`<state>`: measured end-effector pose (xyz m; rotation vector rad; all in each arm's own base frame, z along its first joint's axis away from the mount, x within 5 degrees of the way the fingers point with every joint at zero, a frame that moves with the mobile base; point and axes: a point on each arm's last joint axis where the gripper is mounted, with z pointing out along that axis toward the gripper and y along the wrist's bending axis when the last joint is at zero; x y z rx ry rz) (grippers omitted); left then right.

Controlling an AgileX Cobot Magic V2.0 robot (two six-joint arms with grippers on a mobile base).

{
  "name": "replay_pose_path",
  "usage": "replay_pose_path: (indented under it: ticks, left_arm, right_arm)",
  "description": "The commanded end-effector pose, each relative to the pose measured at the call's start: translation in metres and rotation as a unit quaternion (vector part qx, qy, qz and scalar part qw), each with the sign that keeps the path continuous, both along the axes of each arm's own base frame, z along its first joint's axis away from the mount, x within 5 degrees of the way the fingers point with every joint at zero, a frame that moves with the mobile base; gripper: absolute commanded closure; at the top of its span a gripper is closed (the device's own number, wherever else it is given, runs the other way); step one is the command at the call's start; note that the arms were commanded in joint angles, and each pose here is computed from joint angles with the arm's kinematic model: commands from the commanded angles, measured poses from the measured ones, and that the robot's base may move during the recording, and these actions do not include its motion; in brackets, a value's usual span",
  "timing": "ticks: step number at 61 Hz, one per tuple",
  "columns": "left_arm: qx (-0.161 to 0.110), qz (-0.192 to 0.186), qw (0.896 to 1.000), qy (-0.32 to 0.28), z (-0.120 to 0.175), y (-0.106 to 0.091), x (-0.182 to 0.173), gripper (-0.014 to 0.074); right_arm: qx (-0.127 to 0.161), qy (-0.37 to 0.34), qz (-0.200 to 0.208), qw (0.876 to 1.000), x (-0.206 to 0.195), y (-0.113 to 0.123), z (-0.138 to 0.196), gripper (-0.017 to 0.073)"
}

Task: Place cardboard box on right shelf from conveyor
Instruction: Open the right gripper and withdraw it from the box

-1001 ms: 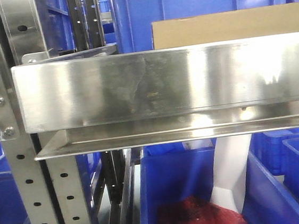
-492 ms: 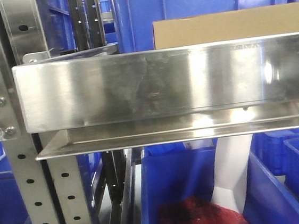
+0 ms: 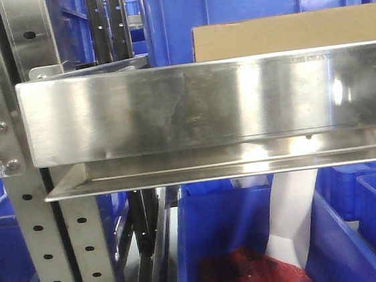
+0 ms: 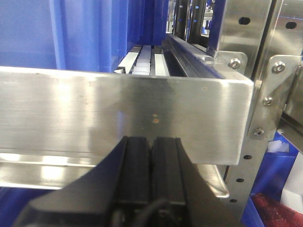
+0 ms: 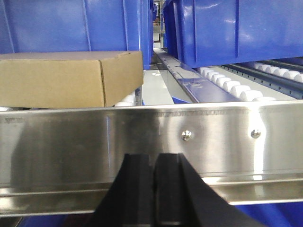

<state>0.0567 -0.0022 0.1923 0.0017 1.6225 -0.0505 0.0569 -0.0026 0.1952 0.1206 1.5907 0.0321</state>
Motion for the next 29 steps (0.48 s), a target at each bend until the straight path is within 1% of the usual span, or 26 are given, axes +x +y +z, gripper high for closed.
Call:
replay_pose_path:
  ticks: [1,29]
  left_arm:
    - [-0.004,0.003,0.999,-0.046,0.0054,0.0005,-0.0007,0.0710]
    - [-0.004,0.003,0.999,-0.046,0.0054,0.0005,-0.0007,0.0710]
  right_arm:
    - [-0.008,-0.057,-0.009,0.998,-0.0021,-0.0013,0.0110,0.0502]
    - [-0.008,-0.057,-0.009,0.998,-0.0021,-0.0013,0.0110,0.0502]
